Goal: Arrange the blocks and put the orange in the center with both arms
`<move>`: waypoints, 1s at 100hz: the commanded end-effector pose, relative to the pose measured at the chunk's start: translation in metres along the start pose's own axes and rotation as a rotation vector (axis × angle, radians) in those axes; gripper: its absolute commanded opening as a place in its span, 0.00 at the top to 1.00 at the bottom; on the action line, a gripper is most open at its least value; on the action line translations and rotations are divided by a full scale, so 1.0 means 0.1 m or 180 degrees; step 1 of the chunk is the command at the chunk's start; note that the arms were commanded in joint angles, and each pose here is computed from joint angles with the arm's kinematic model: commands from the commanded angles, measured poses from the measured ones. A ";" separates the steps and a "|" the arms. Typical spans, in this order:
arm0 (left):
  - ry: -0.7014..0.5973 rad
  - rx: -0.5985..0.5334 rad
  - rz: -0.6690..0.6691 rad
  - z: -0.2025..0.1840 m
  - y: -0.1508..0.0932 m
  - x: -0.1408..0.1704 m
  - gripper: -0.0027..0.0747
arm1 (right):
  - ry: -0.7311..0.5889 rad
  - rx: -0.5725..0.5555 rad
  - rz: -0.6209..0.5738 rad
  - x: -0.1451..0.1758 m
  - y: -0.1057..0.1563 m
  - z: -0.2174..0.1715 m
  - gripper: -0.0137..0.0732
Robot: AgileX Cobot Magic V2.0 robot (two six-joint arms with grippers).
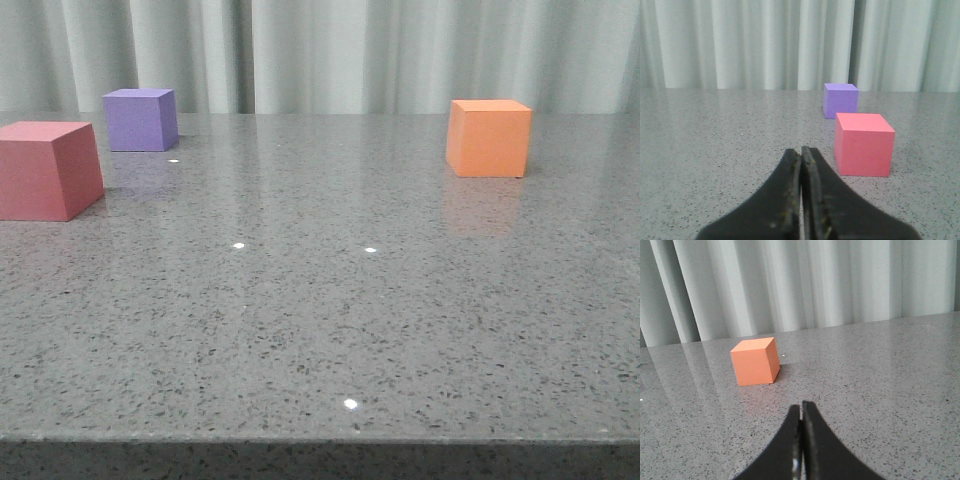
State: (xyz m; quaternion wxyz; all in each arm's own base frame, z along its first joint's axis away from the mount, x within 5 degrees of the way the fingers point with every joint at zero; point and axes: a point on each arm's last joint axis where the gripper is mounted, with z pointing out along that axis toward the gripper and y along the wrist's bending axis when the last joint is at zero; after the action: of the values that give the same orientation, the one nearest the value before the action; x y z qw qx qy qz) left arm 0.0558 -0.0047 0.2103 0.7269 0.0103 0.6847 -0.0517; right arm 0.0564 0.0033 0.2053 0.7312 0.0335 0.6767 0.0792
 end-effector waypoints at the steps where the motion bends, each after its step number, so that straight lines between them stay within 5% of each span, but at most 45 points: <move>1: -0.0231 0.0036 -0.0030 -0.01 0.00 0.05 0.99 | -0.0395 -0.0058 -0.0034 -0.15 0.02 -0.03 0.92; 51: -0.0231 0.0036 -0.0030 -0.01 0.00 0.05 0.99 | -0.0327 -0.0033 -0.0033 -0.47 0.07 -0.07 0.92; 100: -0.0231 0.0036 -0.0030 -0.01 0.00 0.05 0.99 | 0.1150 0.0248 -0.0021 -1.31 0.19 0.34 0.92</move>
State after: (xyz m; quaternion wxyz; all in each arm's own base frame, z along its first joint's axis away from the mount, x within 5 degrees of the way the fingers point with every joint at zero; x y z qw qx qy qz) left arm 0.0558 -0.0047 0.2103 0.7269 0.0103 0.6847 -0.0517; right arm 0.0657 0.0024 0.3147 0.6033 0.0466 0.7938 0.0607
